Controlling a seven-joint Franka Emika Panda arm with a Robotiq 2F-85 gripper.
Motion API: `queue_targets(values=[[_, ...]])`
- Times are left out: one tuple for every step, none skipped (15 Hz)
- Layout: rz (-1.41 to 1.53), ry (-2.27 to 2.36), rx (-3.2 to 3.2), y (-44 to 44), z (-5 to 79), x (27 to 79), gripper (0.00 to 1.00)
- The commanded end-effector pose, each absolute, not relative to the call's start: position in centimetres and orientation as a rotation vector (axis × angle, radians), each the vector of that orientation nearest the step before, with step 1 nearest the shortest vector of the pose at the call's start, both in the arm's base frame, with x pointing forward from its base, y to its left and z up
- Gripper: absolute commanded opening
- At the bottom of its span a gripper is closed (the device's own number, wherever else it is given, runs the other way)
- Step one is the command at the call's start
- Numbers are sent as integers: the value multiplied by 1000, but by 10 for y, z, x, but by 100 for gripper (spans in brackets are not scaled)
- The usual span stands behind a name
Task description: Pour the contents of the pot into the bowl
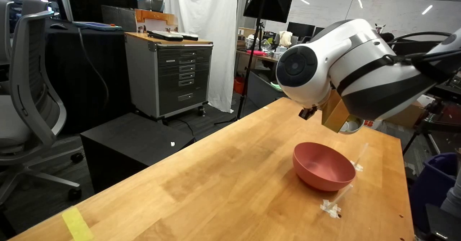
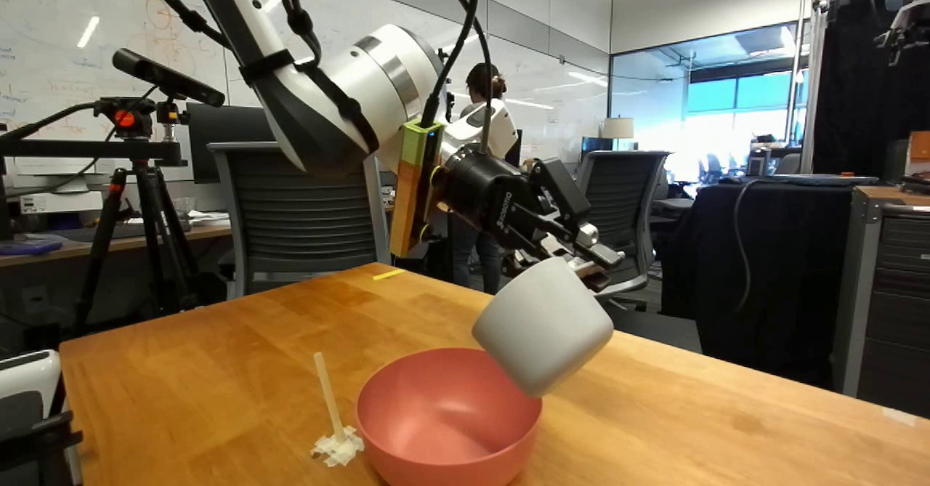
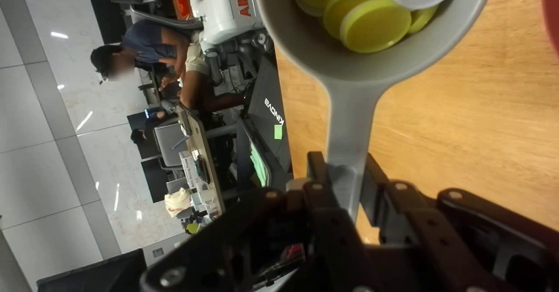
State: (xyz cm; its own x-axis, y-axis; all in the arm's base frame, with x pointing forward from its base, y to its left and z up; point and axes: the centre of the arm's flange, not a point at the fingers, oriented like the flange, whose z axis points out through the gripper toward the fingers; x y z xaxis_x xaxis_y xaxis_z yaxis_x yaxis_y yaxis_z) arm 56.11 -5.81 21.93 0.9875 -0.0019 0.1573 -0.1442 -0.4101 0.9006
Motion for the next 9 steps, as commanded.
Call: queue_targets(values=[[185,-124,1911,-48,210,543,8],[189,-124,1896,-45,206,540,8],[197,-125,1882,-40,201,536,8],[203,-126,1866,-35,197,533,8],[210,-129,1852,-31,193,530,8],[210,-133,1840,-28,190,527,8],[212,-135,1826,-24,187,525,8],[215,-137,1810,-22,184,523,8],[220,-137,1791,-20,182,521,8]])
